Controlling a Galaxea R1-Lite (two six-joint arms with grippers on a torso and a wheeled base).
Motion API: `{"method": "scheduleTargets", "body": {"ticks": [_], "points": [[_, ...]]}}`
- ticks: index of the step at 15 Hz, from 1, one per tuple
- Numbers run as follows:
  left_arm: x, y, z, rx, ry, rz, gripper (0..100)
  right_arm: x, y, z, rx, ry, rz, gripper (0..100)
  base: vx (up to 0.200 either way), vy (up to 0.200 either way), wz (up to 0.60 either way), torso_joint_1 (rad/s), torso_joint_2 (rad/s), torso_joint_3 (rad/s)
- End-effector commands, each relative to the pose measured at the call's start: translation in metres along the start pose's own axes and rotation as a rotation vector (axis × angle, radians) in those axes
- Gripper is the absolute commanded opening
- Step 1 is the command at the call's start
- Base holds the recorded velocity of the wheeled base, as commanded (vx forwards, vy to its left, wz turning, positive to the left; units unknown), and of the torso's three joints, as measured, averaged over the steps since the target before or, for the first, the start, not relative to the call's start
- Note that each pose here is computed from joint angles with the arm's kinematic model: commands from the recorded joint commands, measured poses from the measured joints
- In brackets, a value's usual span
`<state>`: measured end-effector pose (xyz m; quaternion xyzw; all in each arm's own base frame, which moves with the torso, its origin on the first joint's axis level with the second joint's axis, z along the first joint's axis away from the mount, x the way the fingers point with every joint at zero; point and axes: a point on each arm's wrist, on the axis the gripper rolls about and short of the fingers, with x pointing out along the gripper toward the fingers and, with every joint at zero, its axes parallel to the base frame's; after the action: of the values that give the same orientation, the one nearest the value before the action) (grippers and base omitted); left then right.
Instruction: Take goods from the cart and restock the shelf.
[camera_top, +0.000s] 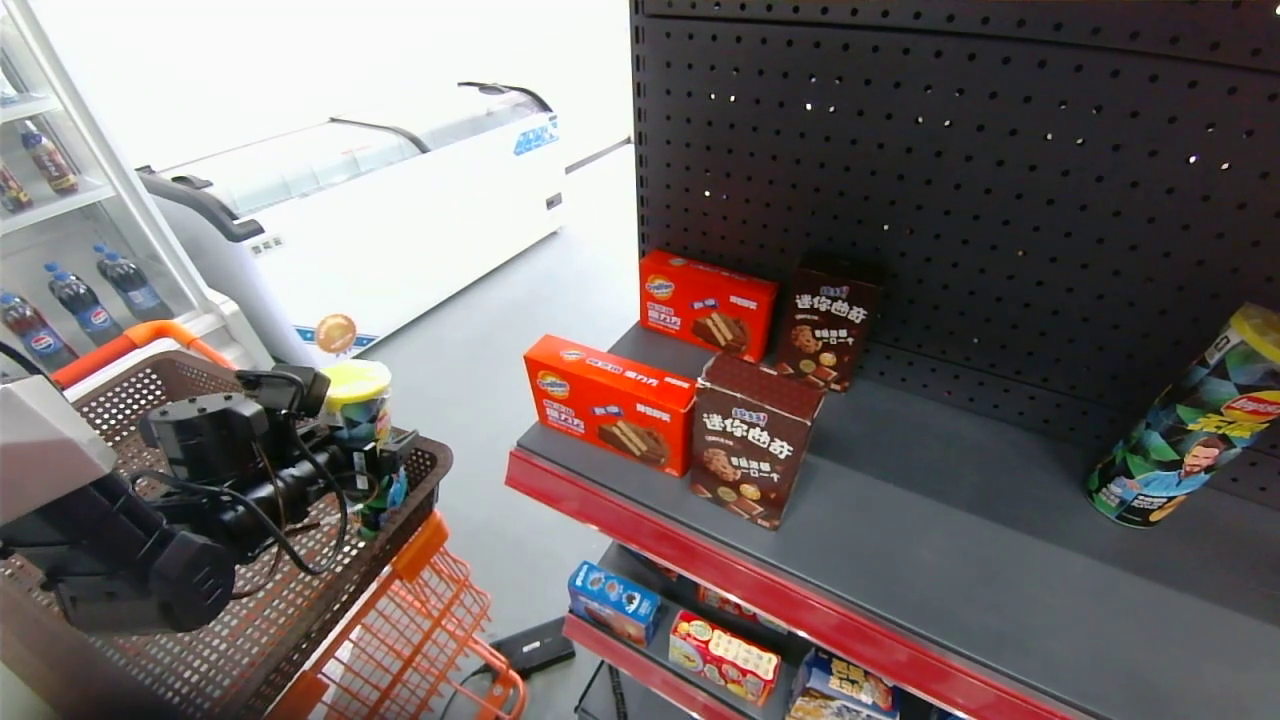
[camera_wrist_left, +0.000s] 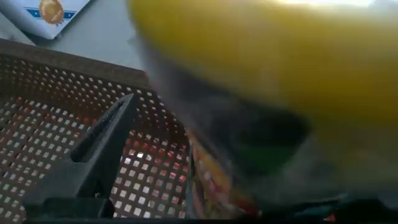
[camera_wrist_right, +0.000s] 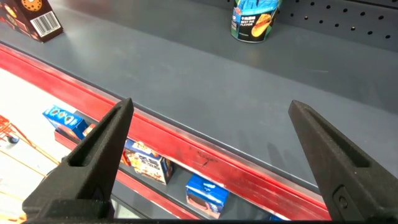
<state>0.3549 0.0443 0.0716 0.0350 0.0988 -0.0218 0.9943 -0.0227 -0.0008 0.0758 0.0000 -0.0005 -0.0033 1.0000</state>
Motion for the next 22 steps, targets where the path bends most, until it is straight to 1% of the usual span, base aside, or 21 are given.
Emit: {"method": "scheduleTargets", "body": {"ticks": [1, 4, 5, 8, 9, 10, 11, 12, 13, 14, 15, 16, 17, 18, 19, 20, 21, 22], "points": [[0.01, -0.002, 0.001, 0.004, -0.014, -0.009, 0, 0.0, 0.0, 0.0, 0.0, 0.001, 0.0, 100, 0.0, 0.0, 0.0, 0.0, 0.0, 0.0], [0.016, -0.002, 0.007, 0.009, -0.038, -0.01, 0, 0.0, 0.0, 0.0, 0.0, 0.001, -0.001, 100, 0.0, 0.0, 0.0, 0.0, 0.0, 0.0], [0.016, -0.002, 0.008, 0.009, -0.04, -0.01, 0, 0.0, 0.0, 0.0, 0.0, 0.001, -0.001, 100, 0.0, 0.0, 0.0, 0.0, 0.0, 0.0], [0.015, -0.001, 0.008, 0.002, -0.02, -0.005, 0, 0.0, 0.0, 0.0, 0.0, 0.001, -0.001, 100, 0.0, 0.0, 0.0, 0.0, 0.0, 0.0], [0.013, 0.0, 0.012, 0.004, -0.027, -0.002, 0, 0.0, 0.0, 0.0, 0.0, 0.001, -0.001, 100, 0.0, 0.0, 0.0, 0.0, 0.0, 0.0], [0.005, 0.0, 0.028, 0.01, -0.073, 0.004, 0, 0.0, 0.0, 0.0, 0.0, 0.001, 0.0, 100, 0.0, 0.0, 0.0, 0.0, 0.0, 0.0], [-0.001, -0.001, 0.04, 0.015, -0.107, 0.006, 0, 0.0, 0.0, 0.0, 0.0, 0.001, -0.001, 100, 0.0, 0.0, 0.0, 0.0, 0.0, 0.0], [-0.012, -0.003, 0.059, 0.023, -0.161, 0.007, 0, 0.0, 0.0, 0.0, 0.0, 0.001, 0.0, 100, 0.0, 0.0, 0.0, 0.0, 0.0, 0.0], [-0.022, -0.01, 0.072, 0.028, -0.196, -0.005, 0, 0.0, 0.0, 0.0, 0.0, 0.001, -0.001, 100, 0.0, 0.0, 0.0, 0.0, 0.0, 0.0], [-0.035, -0.013, 0.084, 0.036, -0.231, -0.011, 0, 0.0, 0.0, 0.0, 0.0, 0.001, -0.001, 100, 0.0, 0.0, 0.0, 0.0, 0.0, 0.0], [-0.046, -0.016, 0.094, 0.042, -0.252, -0.019, 0, 0.0, 0.0, 0.0, 0.0, 0.001, 0.0, 100, 0.0, 0.0, 0.0, 0.0, 0.0, 0.0], [-0.054, -0.019, 0.11, 0.045, -0.31, -0.019, 0, 0.0, 0.0, 0.0, 0.0, 0.001, -0.001, 100, 0.0, 0.0, 0.0, 0.0, 0.0, 0.0], [-0.059, -0.021, 0.124, 0.053, -0.353, -0.027, 0, 0.0, 0.0, 0.0, 0.0, 0.001, 0.0, 100, 0.0, 0.0, 0.0, 0.0, 0.0, 0.0], [-0.063, -0.022, 0.131, 0.053, -0.375, -0.03, 0, 0.0, 0.0, 0.0, 0.0, 0.001, -0.001, 100, 0.0, 0.0, 0.0, 0.0, 0.0, 0.0], [-0.076, -0.033, 0.144, 0.054, -0.398, -0.064, 0, 0.0, 0.0, 0.0, 0.0, 0.001, -0.001, 100, 0.0, 0.0, 0.0, 0.0, 0.0, 0.0], [-0.088, -0.044, 0.153, 0.05, -0.398, -0.104, 0, 0.0, 0.0, 0.0, 0.0, 0.001, 0.0, 100, 0.0, 0.0, 0.0, 0.0, 0.0, 0.0], [-0.101, -0.053, 0.165, 0.039, -0.395, -0.139, 0, 0.0, 0.0, 0.0, 0.0, 0.001, -0.001, 100, 0.0, 0.0, 0.0, 0.0, 0.0, 0.0], [-0.111, -0.058, 0.176, 0.019, -0.392, -0.169, 0, 0.0, 0.0, 0.0, 0.0, 0.001, -0.001, 100, 0.0, 0.0, 0.0, 0.0, 0.0, 0.0]]}}
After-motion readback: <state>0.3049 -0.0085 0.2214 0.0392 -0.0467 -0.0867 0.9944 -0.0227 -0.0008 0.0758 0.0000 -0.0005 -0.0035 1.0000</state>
